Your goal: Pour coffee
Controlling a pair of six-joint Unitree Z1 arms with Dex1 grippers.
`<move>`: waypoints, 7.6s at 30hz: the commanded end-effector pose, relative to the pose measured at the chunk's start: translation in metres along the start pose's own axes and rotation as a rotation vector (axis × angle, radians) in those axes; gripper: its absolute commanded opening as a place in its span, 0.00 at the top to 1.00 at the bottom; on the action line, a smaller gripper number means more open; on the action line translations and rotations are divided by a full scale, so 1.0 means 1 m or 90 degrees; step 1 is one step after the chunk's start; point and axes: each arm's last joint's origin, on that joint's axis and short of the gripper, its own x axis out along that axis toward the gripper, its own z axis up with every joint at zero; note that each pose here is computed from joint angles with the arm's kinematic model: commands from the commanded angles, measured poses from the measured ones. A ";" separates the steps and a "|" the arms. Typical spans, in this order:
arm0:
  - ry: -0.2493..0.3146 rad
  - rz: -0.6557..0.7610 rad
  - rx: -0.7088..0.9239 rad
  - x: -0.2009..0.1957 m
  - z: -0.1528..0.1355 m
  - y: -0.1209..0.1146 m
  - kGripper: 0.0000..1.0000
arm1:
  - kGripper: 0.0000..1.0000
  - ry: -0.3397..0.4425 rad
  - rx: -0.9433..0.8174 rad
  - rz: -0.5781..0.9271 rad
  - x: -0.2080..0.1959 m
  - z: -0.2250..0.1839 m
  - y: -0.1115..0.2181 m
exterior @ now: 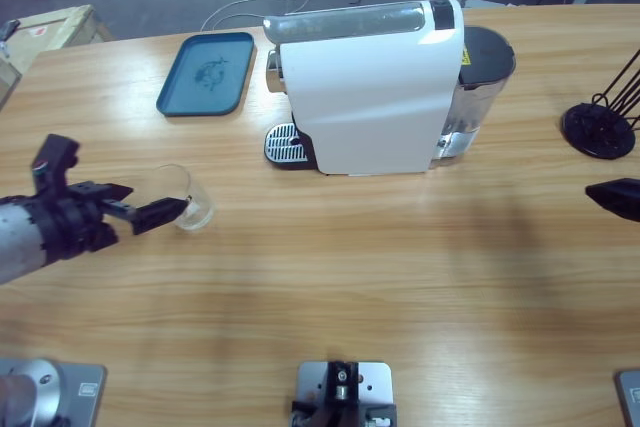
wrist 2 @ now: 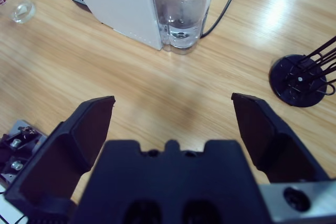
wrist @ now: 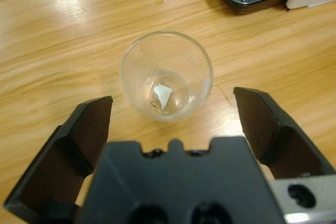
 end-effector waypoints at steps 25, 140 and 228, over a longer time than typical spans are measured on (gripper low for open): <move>-0.117 -0.101 0.261 0.013 0.001 0.004 1.00 | 0.00 -0.004 0.048 -0.013 -0.016 -0.022 -0.015; -0.019 -0.202 0.263 -0.010 0.065 0.008 0.01 | 1.00 0.258 0.045 -0.067 0.205 0.244 0.012; -0.011 -0.204 0.245 -0.001 0.056 0.008 0.01 | 1.00 0.258 -0.009 -0.070 0.208 0.242 0.023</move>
